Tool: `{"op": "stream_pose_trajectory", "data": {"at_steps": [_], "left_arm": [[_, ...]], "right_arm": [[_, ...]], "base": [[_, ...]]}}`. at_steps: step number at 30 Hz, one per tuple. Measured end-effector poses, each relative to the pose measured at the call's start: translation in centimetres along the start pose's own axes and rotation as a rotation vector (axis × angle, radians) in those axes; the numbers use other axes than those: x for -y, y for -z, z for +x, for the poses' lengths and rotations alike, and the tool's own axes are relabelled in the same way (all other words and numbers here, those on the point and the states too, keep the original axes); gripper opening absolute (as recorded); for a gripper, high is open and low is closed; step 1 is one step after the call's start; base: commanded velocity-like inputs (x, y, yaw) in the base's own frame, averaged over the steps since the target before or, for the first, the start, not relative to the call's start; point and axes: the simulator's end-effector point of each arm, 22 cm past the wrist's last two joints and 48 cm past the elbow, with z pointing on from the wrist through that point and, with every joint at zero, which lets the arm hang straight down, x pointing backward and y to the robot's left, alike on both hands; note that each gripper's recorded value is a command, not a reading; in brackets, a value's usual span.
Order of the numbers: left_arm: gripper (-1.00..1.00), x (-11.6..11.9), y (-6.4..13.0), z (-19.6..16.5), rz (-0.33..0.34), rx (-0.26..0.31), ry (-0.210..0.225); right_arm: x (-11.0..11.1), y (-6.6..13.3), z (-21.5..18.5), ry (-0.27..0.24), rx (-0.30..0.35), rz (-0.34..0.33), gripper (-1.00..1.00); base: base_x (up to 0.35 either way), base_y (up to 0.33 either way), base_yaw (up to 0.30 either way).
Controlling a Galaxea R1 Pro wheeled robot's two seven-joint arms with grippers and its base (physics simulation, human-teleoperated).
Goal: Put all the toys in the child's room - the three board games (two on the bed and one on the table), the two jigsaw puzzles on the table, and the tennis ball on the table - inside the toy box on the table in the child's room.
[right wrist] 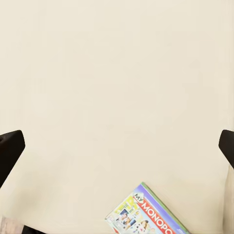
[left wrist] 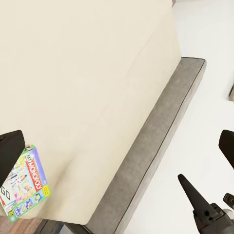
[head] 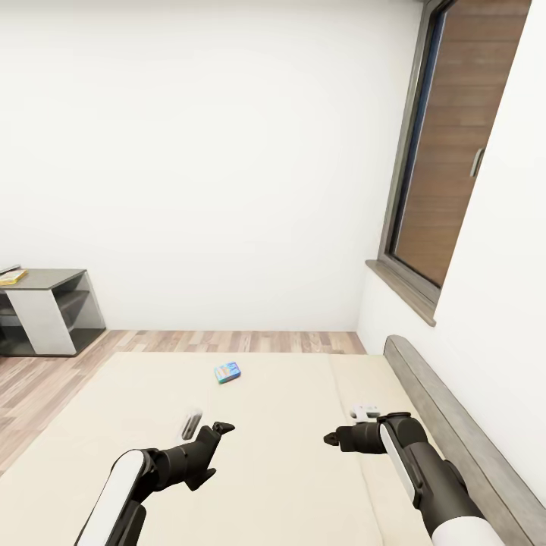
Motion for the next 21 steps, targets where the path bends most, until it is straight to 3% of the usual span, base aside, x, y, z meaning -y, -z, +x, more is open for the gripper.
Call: {"op": "stream_pose_trajectory", "data": {"at_steps": [21], "left_arm": [[1.0,-0.02,0.02,-0.05,0.0,0.001,0.001]], "right_arm": [[0.02,0.0,0.01,0.0,0.0,0.0,1.0]], "base": [[0.0,-0.056,0.0]]}}
